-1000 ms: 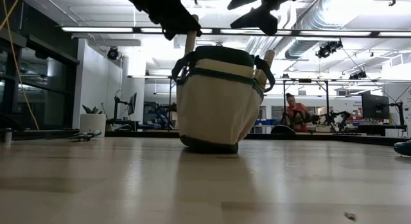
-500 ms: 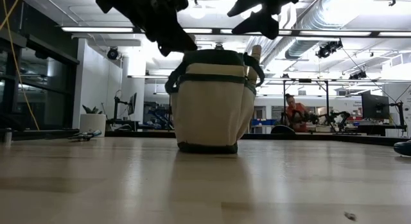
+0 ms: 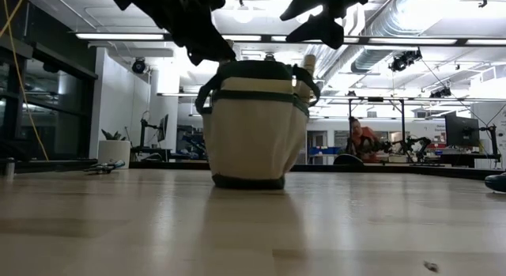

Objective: Pick & Place Garden tools in Gardening bag
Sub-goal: Put the hand rake into the gardening bag

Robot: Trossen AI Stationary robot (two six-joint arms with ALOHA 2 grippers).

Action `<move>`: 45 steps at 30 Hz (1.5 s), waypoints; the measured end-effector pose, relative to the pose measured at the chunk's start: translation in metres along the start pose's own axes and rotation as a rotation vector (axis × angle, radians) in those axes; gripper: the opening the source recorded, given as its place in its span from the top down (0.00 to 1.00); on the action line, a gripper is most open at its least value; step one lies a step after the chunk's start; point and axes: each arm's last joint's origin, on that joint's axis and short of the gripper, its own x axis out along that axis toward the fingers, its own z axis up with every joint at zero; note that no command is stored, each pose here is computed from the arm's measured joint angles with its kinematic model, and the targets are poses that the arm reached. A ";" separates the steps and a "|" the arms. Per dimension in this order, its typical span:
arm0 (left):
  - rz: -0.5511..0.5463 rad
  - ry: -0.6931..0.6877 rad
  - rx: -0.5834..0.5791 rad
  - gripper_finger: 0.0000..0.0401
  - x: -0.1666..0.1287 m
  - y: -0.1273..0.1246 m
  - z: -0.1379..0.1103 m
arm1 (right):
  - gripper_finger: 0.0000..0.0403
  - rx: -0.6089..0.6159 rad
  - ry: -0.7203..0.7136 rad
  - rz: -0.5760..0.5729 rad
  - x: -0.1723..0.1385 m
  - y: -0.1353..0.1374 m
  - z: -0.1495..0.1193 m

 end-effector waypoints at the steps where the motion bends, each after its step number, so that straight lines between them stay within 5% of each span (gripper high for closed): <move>1: 0.000 -0.001 0.000 0.85 -0.002 0.000 0.000 | 0.43 0.000 0.000 0.000 0.000 0.000 0.000; 11: 0.006 0.031 -0.007 0.85 -0.006 0.000 -0.002 | 0.43 -0.002 0.021 0.061 0.003 0.002 -0.001; 30: 0.003 0.031 -0.003 0.84 -0.006 -0.001 -0.002 | 0.43 -0.057 0.132 0.089 0.055 0.021 -0.029; 38: -0.008 0.066 -0.009 0.67 -0.006 -0.001 -0.006 | 0.43 -0.082 0.157 0.086 0.069 0.027 -0.039; 45: -0.029 0.042 -0.017 0.65 -0.016 -0.002 -0.003 | 0.43 -0.088 0.142 0.060 0.068 0.029 -0.039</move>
